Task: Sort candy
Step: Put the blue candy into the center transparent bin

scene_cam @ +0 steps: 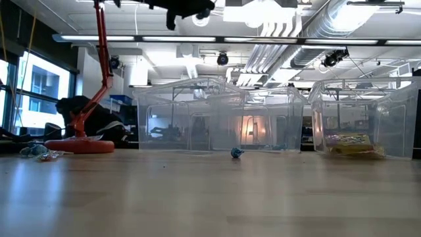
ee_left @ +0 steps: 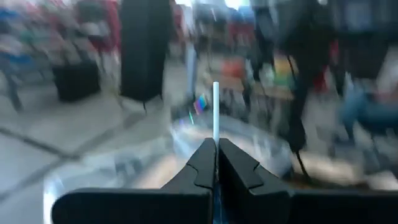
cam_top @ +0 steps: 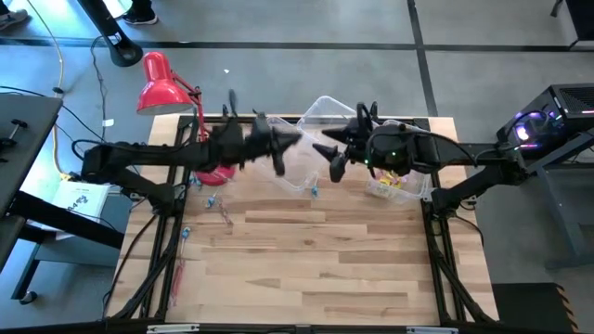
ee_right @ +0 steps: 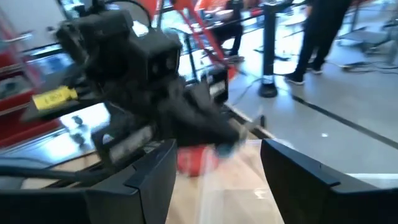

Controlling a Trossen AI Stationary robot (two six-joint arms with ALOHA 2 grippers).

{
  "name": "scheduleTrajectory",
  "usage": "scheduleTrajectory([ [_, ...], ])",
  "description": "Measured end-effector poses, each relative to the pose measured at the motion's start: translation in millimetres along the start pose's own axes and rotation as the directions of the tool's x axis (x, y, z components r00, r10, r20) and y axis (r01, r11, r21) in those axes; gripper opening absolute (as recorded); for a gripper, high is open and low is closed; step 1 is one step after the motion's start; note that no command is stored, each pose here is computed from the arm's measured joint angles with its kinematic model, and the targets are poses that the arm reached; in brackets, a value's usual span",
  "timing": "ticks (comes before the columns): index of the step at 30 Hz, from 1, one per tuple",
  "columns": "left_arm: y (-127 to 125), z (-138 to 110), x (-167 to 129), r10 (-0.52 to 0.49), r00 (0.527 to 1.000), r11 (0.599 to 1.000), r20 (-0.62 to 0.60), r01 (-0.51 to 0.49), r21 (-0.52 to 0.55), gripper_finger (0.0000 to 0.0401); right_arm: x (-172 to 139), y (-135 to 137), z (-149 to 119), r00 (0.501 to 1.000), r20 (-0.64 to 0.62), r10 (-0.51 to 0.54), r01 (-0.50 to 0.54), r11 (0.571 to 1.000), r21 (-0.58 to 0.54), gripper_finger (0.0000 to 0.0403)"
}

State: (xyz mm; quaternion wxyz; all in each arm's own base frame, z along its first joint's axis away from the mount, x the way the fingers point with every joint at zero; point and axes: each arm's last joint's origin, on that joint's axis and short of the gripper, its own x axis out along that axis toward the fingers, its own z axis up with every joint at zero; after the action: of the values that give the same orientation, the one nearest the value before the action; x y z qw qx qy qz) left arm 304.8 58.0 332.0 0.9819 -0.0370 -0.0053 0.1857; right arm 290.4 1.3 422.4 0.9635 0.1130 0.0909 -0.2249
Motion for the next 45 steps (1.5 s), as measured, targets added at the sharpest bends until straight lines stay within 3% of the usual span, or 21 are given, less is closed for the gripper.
scheduleTrajectory([
  [4, 23.5, -2.3, 19.6, 0.068, 0.992, 0.996, 0.109, -0.061, -0.067, 0.0000, 2.5, -6.4, 1.7, 0.998, 0.013, -0.055, 0.055, 0.998, 0.016, 0.0227],
  [9, 44.9, -27.4, 57.9, 0.114, 0.989, 0.986, 0.089, -0.102, -0.135, 0.0000, 4.4, -11.7, 5.2, 0.993, 0.045, -0.109, 0.108, 0.994, 0.032, 0.0227],
  [16, 62.4, -60.3, 112.0, 0.154, 0.988, 0.975, 0.017, -0.149, -0.164, 0.0009, 4.8, -12.1, 9.5, 0.991, 0.083, -0.109, 0.105, 0.993, 0.058, 0.0227],
  [21, 69.8, -82.7, 139.6, 0.147, 0.972, 0.970, -0.184, -0.178, -0.164, 0.0056, 4.8, -11.1, 9.3, 0.994, 0.077, -0.083, 0.078, 0.995, 0.057, 0.0227],
  [25, 65.4, -74.6, 145.0, 0.124, 0.972, 0.980, -0.202, -0.152, -0.128, 0.0113, 4.9, -9.6, 8.3, 0.998, 0.058, -0.032, 0.030, 0.998, 0.050, 0.0227],
  [29, 62.2, -60.0, 136.3, 0.079, 0.972, 0.985, -0.221, -0.109, -0.131, 0.0166, 4.9, -9.4, 7.7, 0.999, 0.049, -0.021, 0.019, 0.999, 0.046, 0.0227],
  [35, 49.3, -15.0, 96.2, -0.154, 0.937, 0.960, -0.312, 0.068, -0.270, 0.0189, 5.0, -8.7, 6.9, 0.999, 0.036, 0.009, -0.011, 0.999, 0.032, 0.0227],
  [41, 1.4, 12.7, 40.0, -0.328, 0.831, 0.938, -0.450, 0.227, -0.264, 0.0189, 5.2, -8.3, 5.7, 0.999, 0.024, 0.026, -0.027, 1.000, 0.014, 0.0227],
  [45, -32.9, 2.8, -1.2, -0.296, 0.805, 0.953, -0.514, 0.209, -0.220, 0.0189, 5.7, -8.2, 5.4, 0.999, 0.023, 0.026, -0.026, 0.999, 0.019, 0.0227],
])
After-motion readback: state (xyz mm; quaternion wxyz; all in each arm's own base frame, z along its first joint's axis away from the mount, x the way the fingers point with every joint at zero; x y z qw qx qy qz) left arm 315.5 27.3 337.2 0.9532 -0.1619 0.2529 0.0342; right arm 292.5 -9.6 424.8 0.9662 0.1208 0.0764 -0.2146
